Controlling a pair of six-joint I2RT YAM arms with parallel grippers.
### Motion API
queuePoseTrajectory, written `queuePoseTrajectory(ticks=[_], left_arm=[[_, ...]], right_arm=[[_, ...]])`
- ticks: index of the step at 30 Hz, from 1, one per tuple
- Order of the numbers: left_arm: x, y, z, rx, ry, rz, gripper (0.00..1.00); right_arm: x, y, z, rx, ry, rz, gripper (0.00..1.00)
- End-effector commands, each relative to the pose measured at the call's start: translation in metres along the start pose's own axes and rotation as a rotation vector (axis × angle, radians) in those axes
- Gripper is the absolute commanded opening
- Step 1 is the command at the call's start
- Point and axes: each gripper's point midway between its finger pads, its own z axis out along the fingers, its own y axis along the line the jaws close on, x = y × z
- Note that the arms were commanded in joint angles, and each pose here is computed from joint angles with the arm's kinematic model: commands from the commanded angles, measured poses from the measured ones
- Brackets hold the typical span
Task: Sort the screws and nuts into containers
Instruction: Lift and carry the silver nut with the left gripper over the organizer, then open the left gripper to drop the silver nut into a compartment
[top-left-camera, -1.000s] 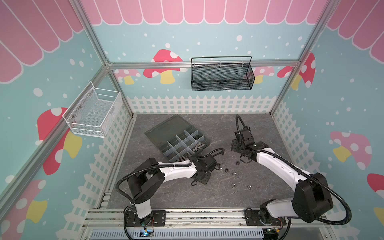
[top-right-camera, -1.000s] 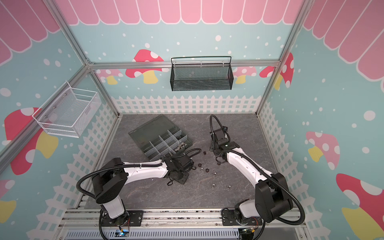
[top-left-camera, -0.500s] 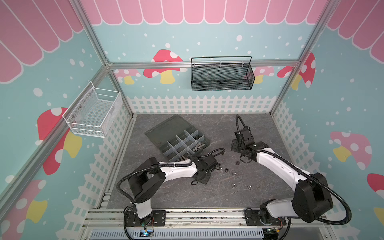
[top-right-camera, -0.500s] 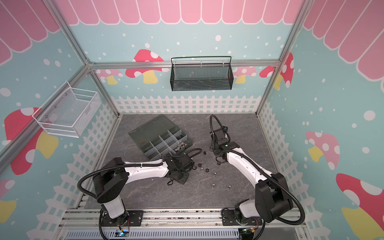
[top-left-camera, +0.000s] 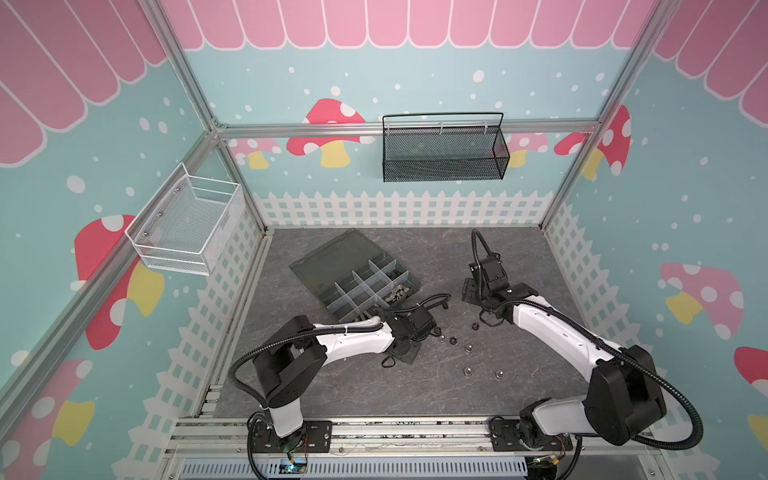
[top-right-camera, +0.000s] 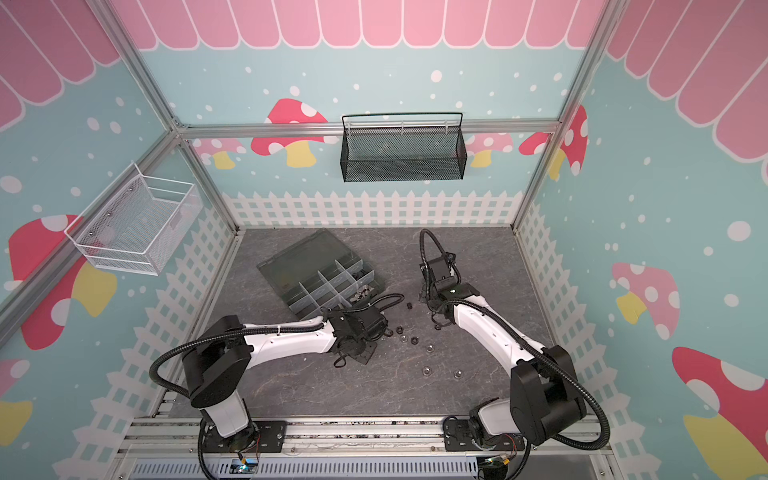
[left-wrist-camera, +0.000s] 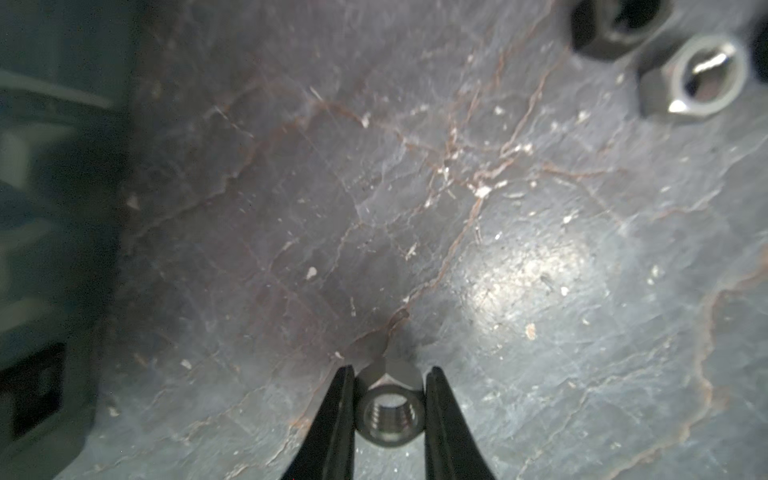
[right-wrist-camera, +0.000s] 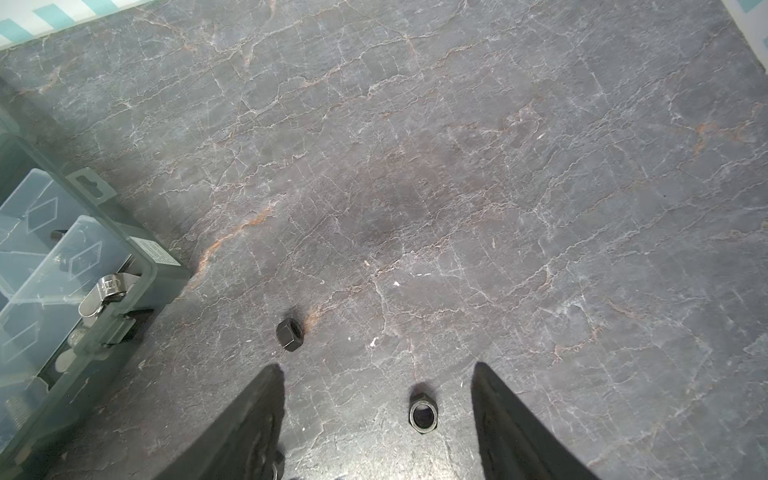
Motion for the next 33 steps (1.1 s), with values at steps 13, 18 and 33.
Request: queuePoseTrajectory(ticks=[13,18,33], left_arm=[[-0.119,0.094,-0.052,-0.114,-0.278,-0.137,0.15],[-0.14,0.129,-0.043,-0.112,-0.286,-0.203,0.15],[-0.155,0.179,0.009,-0.134,-0.218,-0.301,0.15]], right_arm=[[0.01,-0.013,-0.011,0.007,0.01,0.049,0.74],[0.023,-0.018,-0.011,0.004,0.038,0.055,0.74],[0.033,-0.02,-0.01,0.003,0.067,0.066,0.74]])
